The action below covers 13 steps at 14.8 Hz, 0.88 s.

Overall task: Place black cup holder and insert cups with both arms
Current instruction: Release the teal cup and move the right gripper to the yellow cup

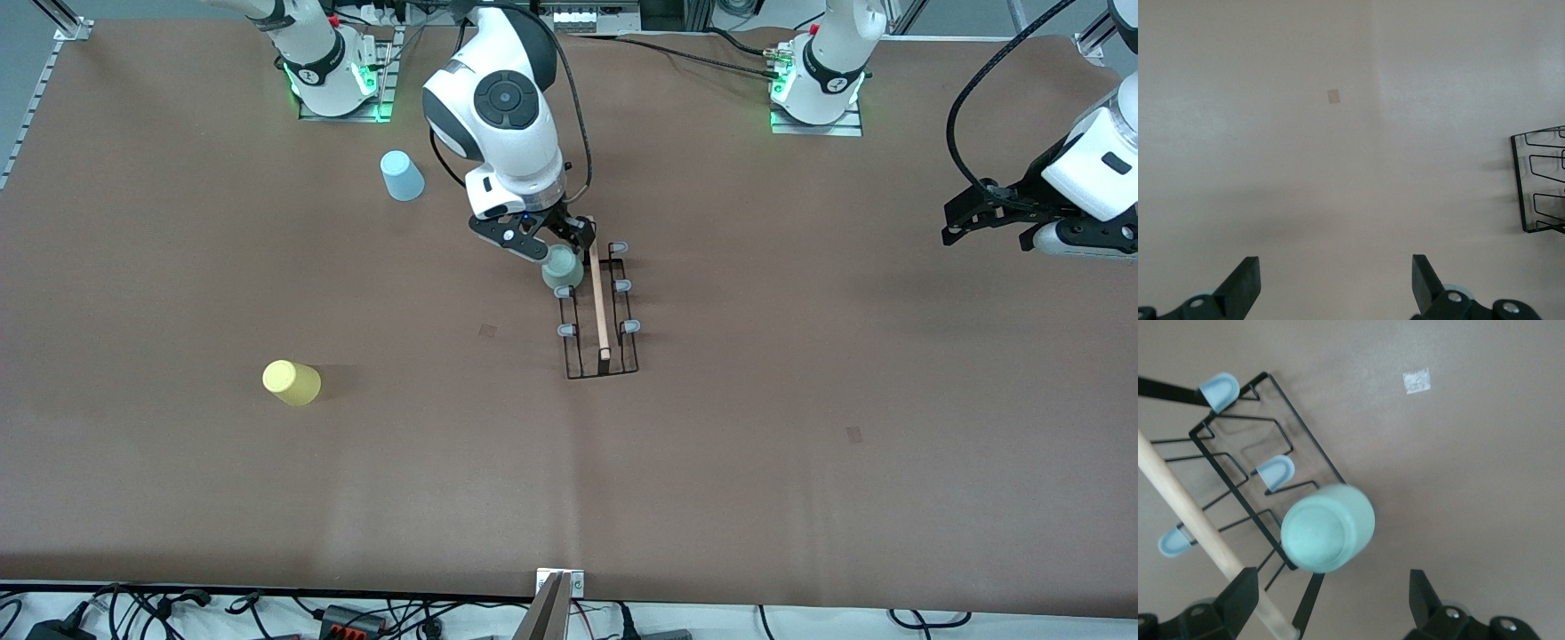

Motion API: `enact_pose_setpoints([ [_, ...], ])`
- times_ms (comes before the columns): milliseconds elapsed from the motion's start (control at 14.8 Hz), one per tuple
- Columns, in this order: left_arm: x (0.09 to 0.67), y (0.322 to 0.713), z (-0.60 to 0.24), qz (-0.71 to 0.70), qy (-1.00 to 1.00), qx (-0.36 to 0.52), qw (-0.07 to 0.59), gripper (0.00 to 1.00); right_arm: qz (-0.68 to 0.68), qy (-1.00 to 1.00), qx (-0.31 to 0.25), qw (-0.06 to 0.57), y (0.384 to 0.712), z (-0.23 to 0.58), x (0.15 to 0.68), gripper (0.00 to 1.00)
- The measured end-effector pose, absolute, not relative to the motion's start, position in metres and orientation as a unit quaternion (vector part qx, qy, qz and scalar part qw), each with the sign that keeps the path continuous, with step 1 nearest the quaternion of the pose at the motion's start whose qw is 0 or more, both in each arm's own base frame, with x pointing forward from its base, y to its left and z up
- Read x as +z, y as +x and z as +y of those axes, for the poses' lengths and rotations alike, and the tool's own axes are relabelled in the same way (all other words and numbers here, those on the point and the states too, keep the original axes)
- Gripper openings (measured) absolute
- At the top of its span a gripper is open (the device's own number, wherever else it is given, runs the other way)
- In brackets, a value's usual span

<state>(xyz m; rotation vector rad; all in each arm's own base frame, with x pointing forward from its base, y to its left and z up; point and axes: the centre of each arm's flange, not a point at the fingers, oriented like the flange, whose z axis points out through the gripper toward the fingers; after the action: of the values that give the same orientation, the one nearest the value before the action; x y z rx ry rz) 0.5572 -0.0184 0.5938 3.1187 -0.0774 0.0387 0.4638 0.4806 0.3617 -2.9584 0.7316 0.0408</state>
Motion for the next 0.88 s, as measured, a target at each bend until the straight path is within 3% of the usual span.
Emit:
enact_pose_setpoints([
  [407,0.594,0.557,-0.018,-0.024,1.0,0.012,0.011,1.0,0.207,-0.978,-0.011,0.04,0.517,0.413,0.401,1.0],
  [881,0.593,0.557,-0.016,-0.023,1.0,0.01,0.011,1.0,0.093,-0.996,-0.006,-0.008,0.607,0.216,0.409,1.0],
])
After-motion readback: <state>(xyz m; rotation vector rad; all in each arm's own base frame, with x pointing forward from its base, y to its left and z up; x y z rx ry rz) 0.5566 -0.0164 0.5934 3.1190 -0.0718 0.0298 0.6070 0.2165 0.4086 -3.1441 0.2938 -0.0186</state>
